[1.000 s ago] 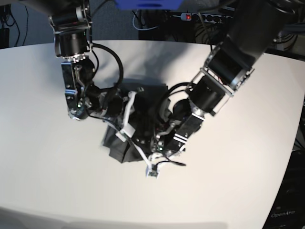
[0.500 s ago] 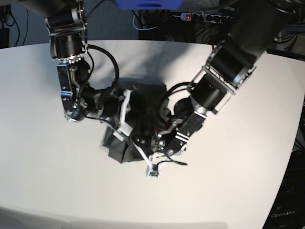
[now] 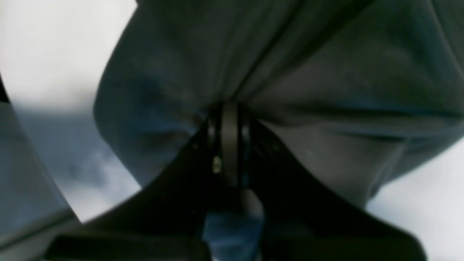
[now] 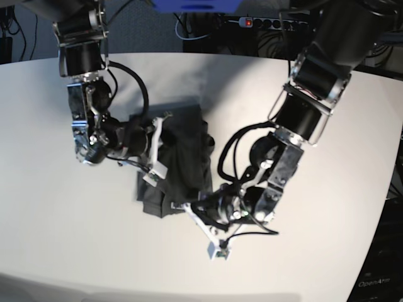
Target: Fold the T-shirt properly
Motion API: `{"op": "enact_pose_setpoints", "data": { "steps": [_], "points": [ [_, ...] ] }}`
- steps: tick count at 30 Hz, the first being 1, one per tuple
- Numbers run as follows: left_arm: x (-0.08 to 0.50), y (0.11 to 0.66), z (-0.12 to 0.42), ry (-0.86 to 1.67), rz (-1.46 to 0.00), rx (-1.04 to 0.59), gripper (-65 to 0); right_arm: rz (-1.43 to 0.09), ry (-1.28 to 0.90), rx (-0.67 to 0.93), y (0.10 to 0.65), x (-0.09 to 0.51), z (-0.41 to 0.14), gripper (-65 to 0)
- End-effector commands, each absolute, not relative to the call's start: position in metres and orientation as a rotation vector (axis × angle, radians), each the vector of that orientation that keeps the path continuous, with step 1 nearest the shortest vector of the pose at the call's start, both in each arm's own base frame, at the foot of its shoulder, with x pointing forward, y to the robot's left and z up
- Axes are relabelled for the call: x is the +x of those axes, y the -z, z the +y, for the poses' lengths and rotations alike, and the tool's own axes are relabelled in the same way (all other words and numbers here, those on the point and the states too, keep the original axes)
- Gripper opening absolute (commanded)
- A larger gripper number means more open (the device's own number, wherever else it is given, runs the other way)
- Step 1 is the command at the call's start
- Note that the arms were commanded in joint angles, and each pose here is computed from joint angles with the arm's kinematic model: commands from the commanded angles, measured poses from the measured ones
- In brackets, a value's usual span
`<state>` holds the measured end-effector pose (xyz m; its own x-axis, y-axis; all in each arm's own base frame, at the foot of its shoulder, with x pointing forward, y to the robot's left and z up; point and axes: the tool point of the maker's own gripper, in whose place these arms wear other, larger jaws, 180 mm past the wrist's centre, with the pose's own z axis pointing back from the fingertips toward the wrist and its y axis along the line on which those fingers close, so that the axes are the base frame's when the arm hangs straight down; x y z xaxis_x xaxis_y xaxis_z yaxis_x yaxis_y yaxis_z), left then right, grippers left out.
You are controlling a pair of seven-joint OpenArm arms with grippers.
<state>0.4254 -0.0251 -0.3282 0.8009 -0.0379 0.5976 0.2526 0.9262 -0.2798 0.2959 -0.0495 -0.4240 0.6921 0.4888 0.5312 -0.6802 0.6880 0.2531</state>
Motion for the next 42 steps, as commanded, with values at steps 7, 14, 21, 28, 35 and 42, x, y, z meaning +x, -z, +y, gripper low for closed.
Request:
{"op": "enact_pose_setpoints", "data": {
  "steps": [7,14,21,28,35,42],
  "points": [
    [0.407,0.296,0.006,0.137,-0.710,-0.400,-62.4,-0.570,-0.764,0.358,0.380,0.312,-0.056,-64.7],
    [0.377,0.305,0.048,0.092,-0.714,-0.368,-62.4,-0.609,-0.777,0.347,0.368,0.313,-0.054,-64.7],
    [0.334,0.332,0.098,0.027,-0.669,-0.299,-62.4,-0.598,-0.784,0.296,0.370,0.316,-0.076,-64.9],
    [0.304,0.339,0.111,0.050,-0.639,-0.268,-62.4,-0.645,-0.832,0.198,0.348,0.320,-0.099,-64.9],
    [0.278,0.339,0.099,0.088,-0.582,-0.293,-62.4,-0.619,-0.893,0.048,0.347,0.296,-0.125,-64.9],
    [0.254,0.346,0.091,0.120,-0.539,-0.307,-62.4,-0.527,-0.783,-0.034,0.373,0.261,-0.176,-64.9]
  ]
}}
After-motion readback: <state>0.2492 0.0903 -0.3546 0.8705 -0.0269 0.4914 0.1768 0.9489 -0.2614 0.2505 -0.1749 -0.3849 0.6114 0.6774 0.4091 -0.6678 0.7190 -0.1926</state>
